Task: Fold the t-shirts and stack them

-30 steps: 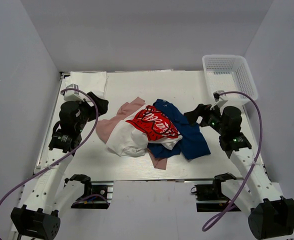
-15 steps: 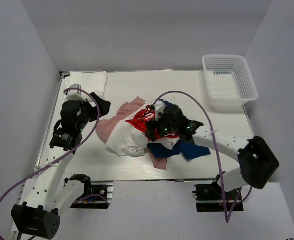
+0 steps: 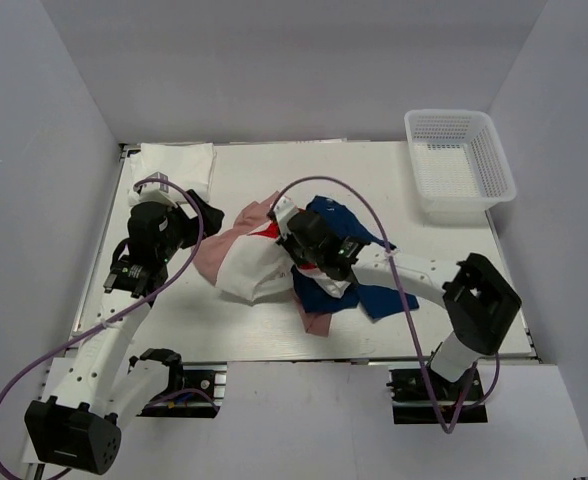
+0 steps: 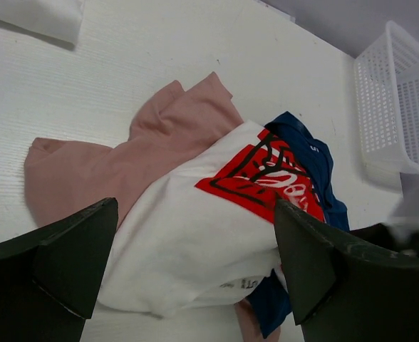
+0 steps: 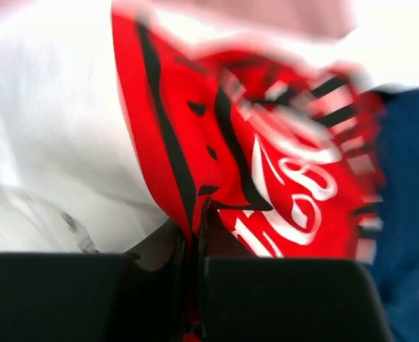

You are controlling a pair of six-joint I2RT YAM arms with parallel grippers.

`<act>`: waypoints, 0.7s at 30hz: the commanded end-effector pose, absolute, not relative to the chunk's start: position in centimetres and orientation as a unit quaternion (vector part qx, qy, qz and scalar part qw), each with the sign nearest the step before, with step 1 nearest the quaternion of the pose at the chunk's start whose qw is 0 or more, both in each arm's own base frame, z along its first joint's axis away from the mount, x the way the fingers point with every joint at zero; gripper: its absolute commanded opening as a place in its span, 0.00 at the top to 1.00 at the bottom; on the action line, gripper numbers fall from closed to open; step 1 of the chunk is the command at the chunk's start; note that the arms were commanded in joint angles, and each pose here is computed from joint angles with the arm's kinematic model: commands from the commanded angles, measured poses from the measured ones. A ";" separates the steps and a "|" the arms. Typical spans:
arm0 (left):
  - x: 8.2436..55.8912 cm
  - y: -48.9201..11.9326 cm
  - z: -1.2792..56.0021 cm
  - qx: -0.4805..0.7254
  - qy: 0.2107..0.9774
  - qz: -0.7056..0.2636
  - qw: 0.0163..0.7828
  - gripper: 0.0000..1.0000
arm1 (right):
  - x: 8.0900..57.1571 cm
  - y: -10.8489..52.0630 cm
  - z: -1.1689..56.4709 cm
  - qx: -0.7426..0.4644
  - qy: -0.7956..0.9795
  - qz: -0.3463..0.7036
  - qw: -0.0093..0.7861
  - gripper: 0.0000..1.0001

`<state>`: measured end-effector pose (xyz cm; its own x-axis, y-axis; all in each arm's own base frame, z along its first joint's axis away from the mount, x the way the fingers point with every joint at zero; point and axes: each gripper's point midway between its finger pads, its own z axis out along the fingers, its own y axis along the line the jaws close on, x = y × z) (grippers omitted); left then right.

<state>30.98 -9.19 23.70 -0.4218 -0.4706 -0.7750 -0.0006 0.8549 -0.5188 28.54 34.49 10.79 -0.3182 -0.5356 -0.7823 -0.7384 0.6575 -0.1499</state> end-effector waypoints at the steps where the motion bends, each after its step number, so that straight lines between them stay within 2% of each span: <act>1: 31.0 -9.1 23.6 -0.149 0.813 -0.223 0.517 0.00 | 33.0 33.9 26.4 -0.257 0.748 0.135 0.596 1.00; 6: 30.9 -8.9 23.3 -0.152 0.815 -0.218 0.515 0.00 | 37.0 26.6 37.8 -0.101 0.701 0.090 0.700 1.00; 7: 30.9 -8.9 23.3 -0.152 0.815 -0.218 0.515 0.00 | 38.1 22.7 39.9 -0.059 0.691 0.053 0.719 1.00; 9: 30.8 -8.9 23.6 -0.152 0.813 -0.219 0.518 0.00 | 38.6 19.9 43.7 -0.016 0.667 0.040 0.744 1.00; 11: 30.8 -8.9 23.6 -0.152 0.813 -0.219 0.518 0.00 | 41.0 16.0 43.8 0.009 0.671 -0.022 0.741 1.00; 12: 30.8 -8.9 23.6 -0.152 0.813 -0.219 0.518 0.00 | 41.5 13.4 46.7 0.044 0.654 -0.041 0.754 1.00; 14: 30.8 -8.9 23.6 -0.152 0.813 -0.219 0.518 0.00 | 44.1 9.6 46.4 0.063 0.668 -0.098 0.735 1.00; 20: 31.3 -9.0 23.4 -0.152 0.815 -0.218 0.515 0.00 | 49.2 1.3 47.6 0.132 0.670 -0.146 0.716 1.00; 21: 31.3 -9.0 23.4 -0.152 0.815 -0.218 0.515 0.00 | 50.5 -0.2 45.7 0.135 0.688 -0.164 0.694 1.00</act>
<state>31.14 -9.05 23.36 -0.4253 -0.4701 -0.7734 -0.0138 0.8578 -0.5138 48.99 3.51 46.57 0.0481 -0.0524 -0.9975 0.3335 0.9422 -0.0334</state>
